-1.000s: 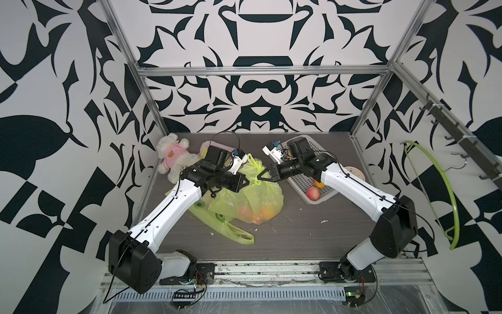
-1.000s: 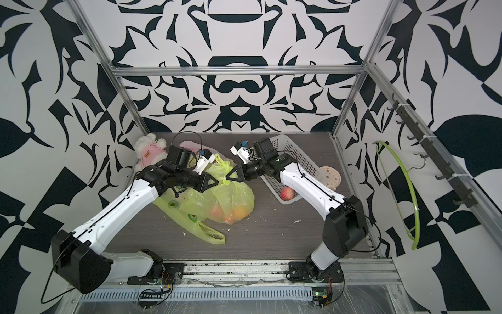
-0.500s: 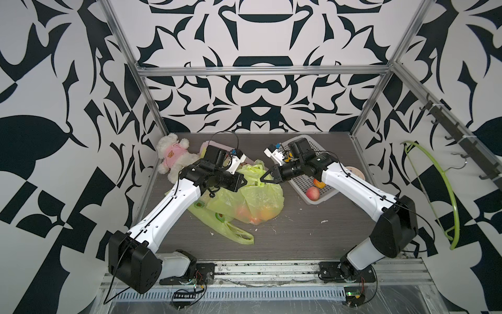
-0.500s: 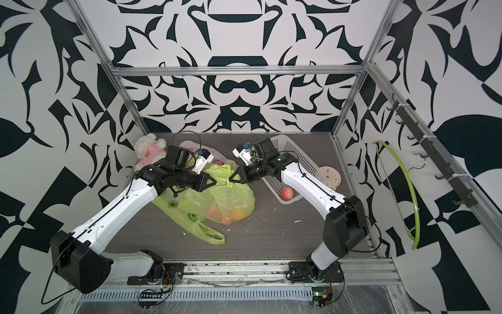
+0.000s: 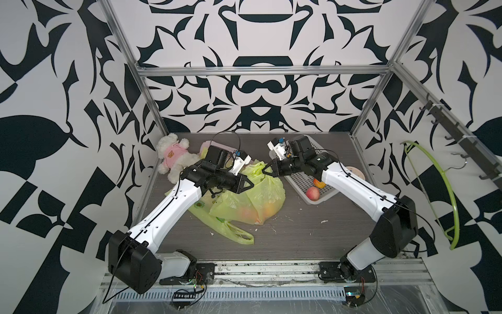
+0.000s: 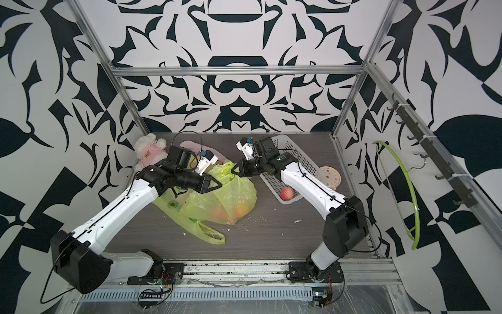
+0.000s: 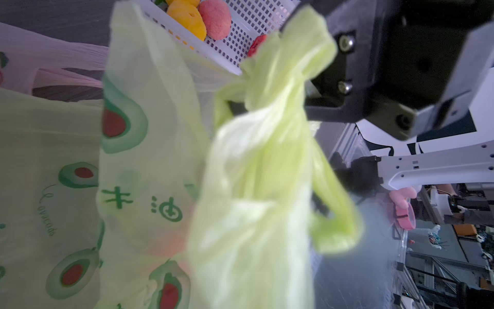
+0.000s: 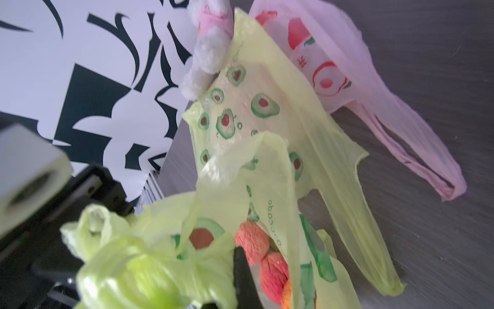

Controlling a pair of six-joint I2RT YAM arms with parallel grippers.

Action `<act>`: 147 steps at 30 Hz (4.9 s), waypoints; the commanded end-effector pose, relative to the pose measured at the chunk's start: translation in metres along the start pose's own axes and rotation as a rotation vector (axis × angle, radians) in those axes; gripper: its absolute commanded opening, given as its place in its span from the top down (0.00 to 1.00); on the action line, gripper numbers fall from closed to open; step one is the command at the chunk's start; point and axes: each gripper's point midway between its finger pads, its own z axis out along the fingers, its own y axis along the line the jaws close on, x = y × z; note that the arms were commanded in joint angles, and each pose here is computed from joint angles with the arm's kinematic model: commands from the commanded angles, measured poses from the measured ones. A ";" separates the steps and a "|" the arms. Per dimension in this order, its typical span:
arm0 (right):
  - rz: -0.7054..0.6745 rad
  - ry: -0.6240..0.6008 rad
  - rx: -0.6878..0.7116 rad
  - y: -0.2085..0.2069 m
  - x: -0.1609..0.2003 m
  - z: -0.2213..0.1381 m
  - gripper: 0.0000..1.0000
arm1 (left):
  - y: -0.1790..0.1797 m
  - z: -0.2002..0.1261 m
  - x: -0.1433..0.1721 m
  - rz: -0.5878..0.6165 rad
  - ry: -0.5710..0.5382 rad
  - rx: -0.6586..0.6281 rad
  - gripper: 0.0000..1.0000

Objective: Place the peach into a plastic bag & tie a knot
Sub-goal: Cross the plastic bag at the center of the board.

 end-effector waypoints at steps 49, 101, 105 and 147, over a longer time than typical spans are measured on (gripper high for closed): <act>0.262 -0.297 -0.912 0.111 -0.087 -0.034 1.00 | 0.051 -0.014 -0.001 -0.214 -0.283 -0.161 0.36; 0.191 -0.238 -0.691 0.068 -0.045 0.012 1.00 | 0.091 0.073 0.019 -0.658 -0.378 -0.094 0.78; 0.239 -0.227 -0.720 0.051 -0.024 0.022 1.00 | 0.107 0.086 0.030 -0.682 -0.378 -0.137 0.79; 0.217 -0.193 -0.807 0.066 -0.040 0.024 1.00 | 0.032 0.000 -0.003 -0.368 -0.342 -0.153 0.58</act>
